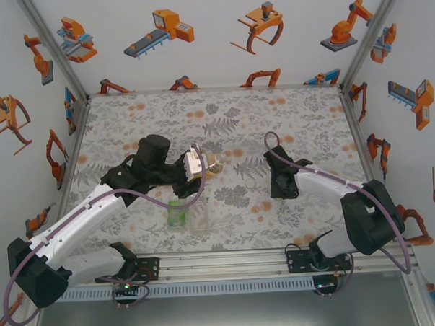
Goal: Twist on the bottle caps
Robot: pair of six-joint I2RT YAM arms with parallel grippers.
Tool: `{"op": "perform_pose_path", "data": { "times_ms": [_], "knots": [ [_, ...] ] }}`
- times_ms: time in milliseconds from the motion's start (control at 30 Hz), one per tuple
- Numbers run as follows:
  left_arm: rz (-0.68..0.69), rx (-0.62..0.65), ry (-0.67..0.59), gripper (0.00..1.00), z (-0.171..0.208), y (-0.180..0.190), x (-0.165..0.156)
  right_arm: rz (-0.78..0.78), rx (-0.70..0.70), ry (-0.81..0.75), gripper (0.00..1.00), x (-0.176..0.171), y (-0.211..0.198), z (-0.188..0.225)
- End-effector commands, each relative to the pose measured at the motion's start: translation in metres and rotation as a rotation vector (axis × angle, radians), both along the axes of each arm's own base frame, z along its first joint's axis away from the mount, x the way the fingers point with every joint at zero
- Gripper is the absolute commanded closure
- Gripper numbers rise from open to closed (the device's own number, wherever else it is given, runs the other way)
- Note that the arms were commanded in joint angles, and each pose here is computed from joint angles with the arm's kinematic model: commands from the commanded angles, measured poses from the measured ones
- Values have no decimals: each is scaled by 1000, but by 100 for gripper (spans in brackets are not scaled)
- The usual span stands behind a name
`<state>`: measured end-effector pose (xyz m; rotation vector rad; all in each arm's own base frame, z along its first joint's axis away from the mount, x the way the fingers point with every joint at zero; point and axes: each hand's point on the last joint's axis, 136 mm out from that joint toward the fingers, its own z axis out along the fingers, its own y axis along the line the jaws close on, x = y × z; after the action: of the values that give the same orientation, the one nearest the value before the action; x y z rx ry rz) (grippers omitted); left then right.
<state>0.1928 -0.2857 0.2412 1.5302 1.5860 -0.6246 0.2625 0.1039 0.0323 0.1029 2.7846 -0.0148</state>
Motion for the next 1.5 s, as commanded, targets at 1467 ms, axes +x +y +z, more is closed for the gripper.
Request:
{"op": "perform_pose_path", "data": {
  "times_ms": [1467],
  "knots": [
    [-153, 231, -60, 100, -22, -1, -25, 1498, 622, -689, 100, -106, 176, 331]
  ]
}}
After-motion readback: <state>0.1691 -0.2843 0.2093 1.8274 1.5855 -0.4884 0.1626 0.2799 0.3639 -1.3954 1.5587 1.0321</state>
